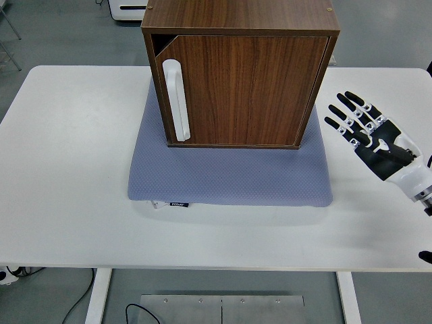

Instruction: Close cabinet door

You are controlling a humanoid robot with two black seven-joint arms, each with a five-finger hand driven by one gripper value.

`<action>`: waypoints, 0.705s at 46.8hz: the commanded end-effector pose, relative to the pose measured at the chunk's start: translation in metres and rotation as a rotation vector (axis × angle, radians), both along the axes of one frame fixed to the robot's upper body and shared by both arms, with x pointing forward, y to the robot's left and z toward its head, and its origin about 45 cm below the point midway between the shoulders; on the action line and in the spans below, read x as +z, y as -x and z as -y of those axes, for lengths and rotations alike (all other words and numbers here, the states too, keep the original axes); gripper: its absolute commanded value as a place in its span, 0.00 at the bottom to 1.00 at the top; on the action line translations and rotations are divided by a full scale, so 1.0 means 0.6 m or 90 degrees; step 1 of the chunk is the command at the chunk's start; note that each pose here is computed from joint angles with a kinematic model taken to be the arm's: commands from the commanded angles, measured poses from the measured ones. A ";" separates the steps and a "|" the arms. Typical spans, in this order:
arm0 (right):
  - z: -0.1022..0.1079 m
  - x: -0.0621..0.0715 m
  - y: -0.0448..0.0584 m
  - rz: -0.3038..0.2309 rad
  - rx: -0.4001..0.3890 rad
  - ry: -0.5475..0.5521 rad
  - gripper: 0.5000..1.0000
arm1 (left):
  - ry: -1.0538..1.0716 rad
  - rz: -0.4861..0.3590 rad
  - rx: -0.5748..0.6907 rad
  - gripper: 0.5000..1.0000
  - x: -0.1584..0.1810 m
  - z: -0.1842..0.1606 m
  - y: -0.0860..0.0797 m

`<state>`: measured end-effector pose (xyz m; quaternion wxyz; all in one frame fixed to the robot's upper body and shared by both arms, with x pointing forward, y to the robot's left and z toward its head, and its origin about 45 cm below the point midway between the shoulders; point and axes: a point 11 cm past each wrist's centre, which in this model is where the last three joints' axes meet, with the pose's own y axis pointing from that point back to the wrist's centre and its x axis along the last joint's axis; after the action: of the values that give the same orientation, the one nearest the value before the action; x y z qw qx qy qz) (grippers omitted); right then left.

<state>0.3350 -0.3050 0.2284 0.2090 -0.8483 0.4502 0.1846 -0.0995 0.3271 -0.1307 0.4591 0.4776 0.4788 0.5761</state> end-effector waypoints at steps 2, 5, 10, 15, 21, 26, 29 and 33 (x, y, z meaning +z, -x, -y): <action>0.016 -0.006 0.004 -0.011 -0.020 -0.028 1.00 | 0.000 0.000 0.000 1.00 0.000 0.000 0.001; 0.022 -0.021 0.009 -0.028 -0.033 -0.052 1.00 | 0.000 0.000 0.000 1.00 0.000 0.000 0.001; 0.041 -0.048 0.019 -0.056 -0.063 -0.070 1.00 | 0.000 0.000 0.000 1.00 0.000 0.000 0.001; 0.056 -0.064 0.029 -0.066 -0.094 -0.088 1.00 | 0.000 0.000 0.000 1.00 0.000 0.000 0.001; 0.074 -0.069 0.037 -0.068 -0.118 -0.093 1.00 | 0.000 0.000 0.000 1.00 0.000 0.000 0.001; 0.088 -0.072 0.044 -0.070 -0.134 -0.094 1.00 | 0.000 0.001 0.000 1.00 0.000 0.000 -0.001; 0.096 -0.074 0.048 -0.072 -0.143 -0.093 1.00 | 0.000 0.000 0.000 1.00 0.000 0.000 0.001; 0.103 -0.078 0.052 -0.077 -0.152 -0.094 1.00 | 0.000 0.000 0.000 1.00 0.000 0.000 0.001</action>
<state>0.3062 -0.3639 0.1840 0.2654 -0.7616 0.5405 0.2396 -0.0995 0.3271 -0.1307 0.4590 0.4776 0.4789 0.5761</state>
